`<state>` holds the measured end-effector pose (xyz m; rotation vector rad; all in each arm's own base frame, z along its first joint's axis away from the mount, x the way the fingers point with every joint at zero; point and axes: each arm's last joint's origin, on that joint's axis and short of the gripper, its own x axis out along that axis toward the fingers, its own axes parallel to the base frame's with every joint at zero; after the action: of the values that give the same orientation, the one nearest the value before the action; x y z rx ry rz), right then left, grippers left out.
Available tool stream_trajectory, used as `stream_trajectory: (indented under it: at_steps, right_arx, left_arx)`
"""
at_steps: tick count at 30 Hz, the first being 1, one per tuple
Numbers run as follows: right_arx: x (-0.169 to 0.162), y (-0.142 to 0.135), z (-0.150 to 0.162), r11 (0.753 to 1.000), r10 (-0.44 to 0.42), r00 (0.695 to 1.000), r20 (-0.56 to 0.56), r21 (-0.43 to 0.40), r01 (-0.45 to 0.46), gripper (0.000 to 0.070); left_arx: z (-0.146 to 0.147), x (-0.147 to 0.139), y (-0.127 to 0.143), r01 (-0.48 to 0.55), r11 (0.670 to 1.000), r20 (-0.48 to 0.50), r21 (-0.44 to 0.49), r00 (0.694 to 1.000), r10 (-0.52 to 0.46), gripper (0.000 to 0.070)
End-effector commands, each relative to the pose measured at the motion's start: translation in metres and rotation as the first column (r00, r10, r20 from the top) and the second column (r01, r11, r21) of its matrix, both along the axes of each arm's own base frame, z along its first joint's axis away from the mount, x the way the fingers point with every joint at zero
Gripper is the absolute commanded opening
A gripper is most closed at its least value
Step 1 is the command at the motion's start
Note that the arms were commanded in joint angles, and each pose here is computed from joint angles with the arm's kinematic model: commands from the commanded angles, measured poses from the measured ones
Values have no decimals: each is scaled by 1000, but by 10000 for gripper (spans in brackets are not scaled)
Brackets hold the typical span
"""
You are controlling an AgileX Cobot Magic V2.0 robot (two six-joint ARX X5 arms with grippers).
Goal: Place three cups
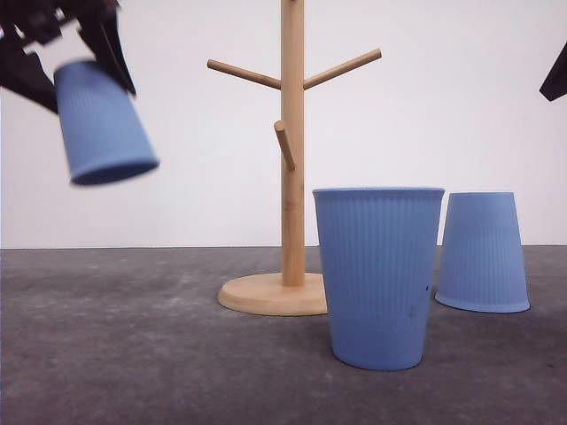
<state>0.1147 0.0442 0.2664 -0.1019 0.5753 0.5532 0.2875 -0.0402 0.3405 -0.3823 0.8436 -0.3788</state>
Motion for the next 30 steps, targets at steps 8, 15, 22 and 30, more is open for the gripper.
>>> stream_trajectory:
  at_steps: [8,15,22,30]
  right_arx:
    - [1,1,7,1000,2,999,38,14,-2,448]
    - [3,2,9,1000,1,998,66,23,-2,448]
    - [3,2,9,1000,6,998,67,27,-8,448]
    - [3,2,9,999,-1,998,61,39,-1,448]
  left_arx:
    - [15,8,63,-42,924,5,-381,999,48,349]
    - [25,22,63,-10,853,52,-522,998,43,349]
    - [27,30,35,27,847,73,-532,997,14,350]
    - [14,45,-1,60,837,42,-543,998,-45,349]
